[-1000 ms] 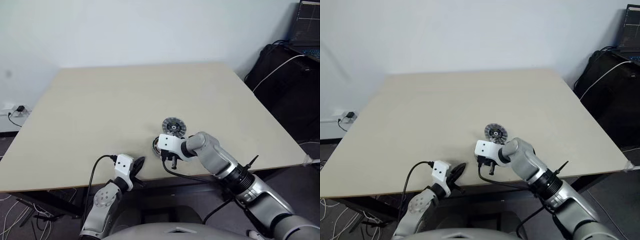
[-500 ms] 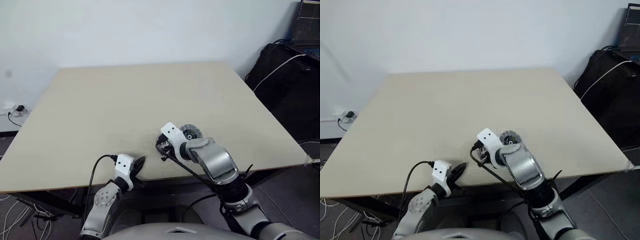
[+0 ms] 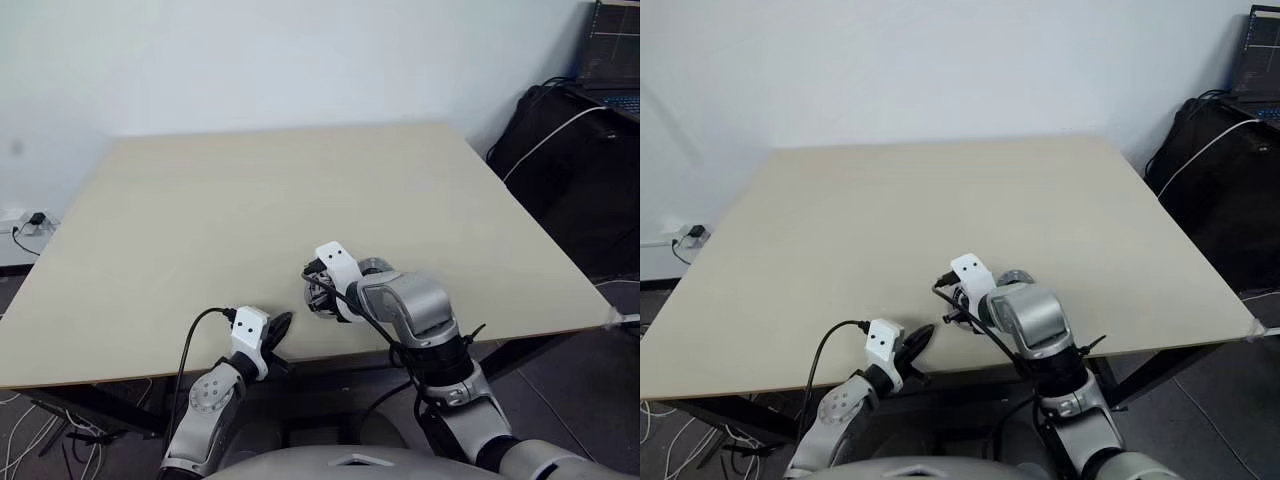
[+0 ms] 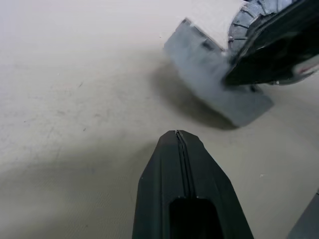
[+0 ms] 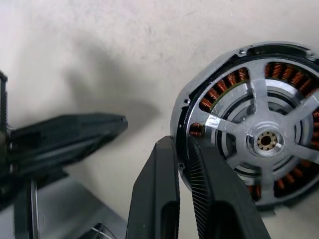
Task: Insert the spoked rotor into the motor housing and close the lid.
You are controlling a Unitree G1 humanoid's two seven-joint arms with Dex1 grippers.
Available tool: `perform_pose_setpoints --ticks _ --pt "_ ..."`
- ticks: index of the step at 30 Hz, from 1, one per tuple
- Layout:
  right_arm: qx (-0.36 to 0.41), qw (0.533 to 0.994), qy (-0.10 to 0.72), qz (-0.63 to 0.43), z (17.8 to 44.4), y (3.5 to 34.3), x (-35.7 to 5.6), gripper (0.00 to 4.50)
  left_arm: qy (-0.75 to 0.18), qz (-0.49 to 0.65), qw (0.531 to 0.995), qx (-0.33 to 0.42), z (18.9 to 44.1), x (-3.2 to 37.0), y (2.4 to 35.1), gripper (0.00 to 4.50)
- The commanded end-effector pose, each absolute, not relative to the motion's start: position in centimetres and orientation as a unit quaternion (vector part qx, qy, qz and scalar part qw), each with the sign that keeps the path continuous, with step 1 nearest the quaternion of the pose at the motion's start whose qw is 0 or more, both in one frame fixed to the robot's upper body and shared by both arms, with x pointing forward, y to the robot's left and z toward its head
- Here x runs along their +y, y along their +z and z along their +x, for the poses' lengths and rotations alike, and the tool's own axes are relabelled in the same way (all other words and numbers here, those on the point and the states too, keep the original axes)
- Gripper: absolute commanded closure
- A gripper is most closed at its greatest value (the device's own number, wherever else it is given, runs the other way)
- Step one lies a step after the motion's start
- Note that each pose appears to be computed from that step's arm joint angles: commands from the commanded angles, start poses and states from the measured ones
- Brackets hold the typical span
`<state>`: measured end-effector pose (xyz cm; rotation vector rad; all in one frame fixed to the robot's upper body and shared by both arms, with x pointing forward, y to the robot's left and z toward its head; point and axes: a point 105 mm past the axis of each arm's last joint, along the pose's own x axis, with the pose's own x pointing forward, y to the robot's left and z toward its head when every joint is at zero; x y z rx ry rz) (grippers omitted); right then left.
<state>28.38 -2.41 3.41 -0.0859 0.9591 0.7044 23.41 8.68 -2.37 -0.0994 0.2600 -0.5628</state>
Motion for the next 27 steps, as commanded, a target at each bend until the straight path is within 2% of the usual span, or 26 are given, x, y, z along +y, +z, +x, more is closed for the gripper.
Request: perform_pose_setpoints --ticks 1,7,13,18,23,27 --pt "0.439 0.844 0.305 -0.033 30.0 3.4 -2.3 4.45 -0.277 -0.049 0.954 0.106 23.9 8.7 -1.3 4.50" --pt "0.445 0.847 0.291 -0.009 30.7 2.3 -1.1 4.45 -0.275 -0.050 0.954 0.106 23.8 8.7 -1.3 4.50" --pt "0.436 0.849 0.298 -0.010 30.6 2.5 -0.1 2.51 -0.273 -0.049 0.955 0.108 23.6 8.9 -1.3 4.50" --pt "0.406 0.853 0.328 0.010 30.3 4.7 1.1 2.51 -0.275 -0.049 0.954 0.109 23.6 8.9 -1.4 4.50" --pt "0.342 0.871 0.352 0.029 30.6 7.9 1.9 2.51 -0.280 -0.047 0.953 0.109 23.7 8.8 -1.3 4.50" --pt "0.161 0.908 0.387 -0.024 31.6 12.7 2.2 2.51 -0.285 -0.046 0.951 0.109 23.7 8.8 -1.2 4.50"
